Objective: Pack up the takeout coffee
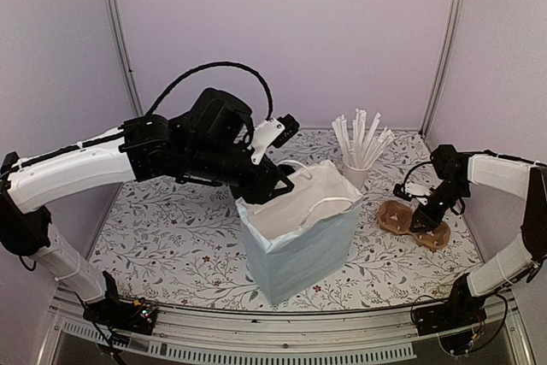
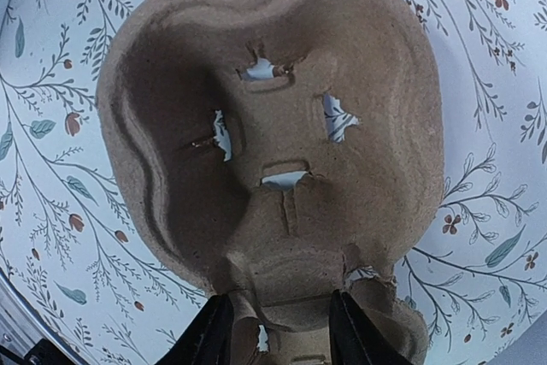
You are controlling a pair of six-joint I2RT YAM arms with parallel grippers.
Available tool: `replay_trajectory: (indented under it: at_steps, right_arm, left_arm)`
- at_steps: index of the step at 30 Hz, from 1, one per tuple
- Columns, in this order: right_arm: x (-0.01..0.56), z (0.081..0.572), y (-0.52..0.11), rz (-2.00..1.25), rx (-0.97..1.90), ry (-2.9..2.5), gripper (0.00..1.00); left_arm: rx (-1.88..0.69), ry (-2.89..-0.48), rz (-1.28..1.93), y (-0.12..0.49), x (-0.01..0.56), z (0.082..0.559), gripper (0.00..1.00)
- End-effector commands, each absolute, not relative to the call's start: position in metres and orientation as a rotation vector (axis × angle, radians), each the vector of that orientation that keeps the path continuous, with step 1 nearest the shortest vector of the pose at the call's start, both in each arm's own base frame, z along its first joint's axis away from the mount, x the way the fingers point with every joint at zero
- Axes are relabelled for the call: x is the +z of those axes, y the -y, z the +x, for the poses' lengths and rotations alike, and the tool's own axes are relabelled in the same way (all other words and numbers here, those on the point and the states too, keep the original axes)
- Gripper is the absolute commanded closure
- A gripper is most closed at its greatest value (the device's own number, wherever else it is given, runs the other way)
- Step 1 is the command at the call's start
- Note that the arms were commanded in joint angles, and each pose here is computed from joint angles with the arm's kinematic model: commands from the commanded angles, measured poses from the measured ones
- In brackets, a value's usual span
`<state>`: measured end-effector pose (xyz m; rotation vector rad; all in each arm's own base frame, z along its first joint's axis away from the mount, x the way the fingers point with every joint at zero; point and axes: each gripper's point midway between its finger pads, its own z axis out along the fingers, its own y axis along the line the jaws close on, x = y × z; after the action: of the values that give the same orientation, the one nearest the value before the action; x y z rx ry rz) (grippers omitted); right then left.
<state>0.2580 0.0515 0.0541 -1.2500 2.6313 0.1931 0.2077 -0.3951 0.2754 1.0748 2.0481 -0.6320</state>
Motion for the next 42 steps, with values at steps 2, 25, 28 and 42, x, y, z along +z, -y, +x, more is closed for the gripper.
replay_trajectory:
  at_steps: [2, 25, 28, 42]
  right_arm:
    - [0.051, 0.258, -0.046, -1.278, 0.169, -2.660, 0.59]
    - [0.057, 0.273, -0.055, -1.311, 0.228, -2.636, 0.57]
    - [0.056, 0.273, -0.056, -1.321, 0.220, -2.638, 0.58]
    - [0.046, 0.275, -0.061, -1.337, 0.177, -2.655, 0.63]
  left_arm:
    - [-0.645, -2.028, 1.045, 0.389, 0.281, 0.212, 0.54]
    - [-0.641, -2.040, 1.040, 0.383, 0.272, 0.210, 0.54]
    - [-0.640, -2.039, 1.038, 0.383, 0.272, 0.211, 0.54]
    - [-0.661, -2.045, 1.046, 0.382, 0.269, 0.209, 0.55]
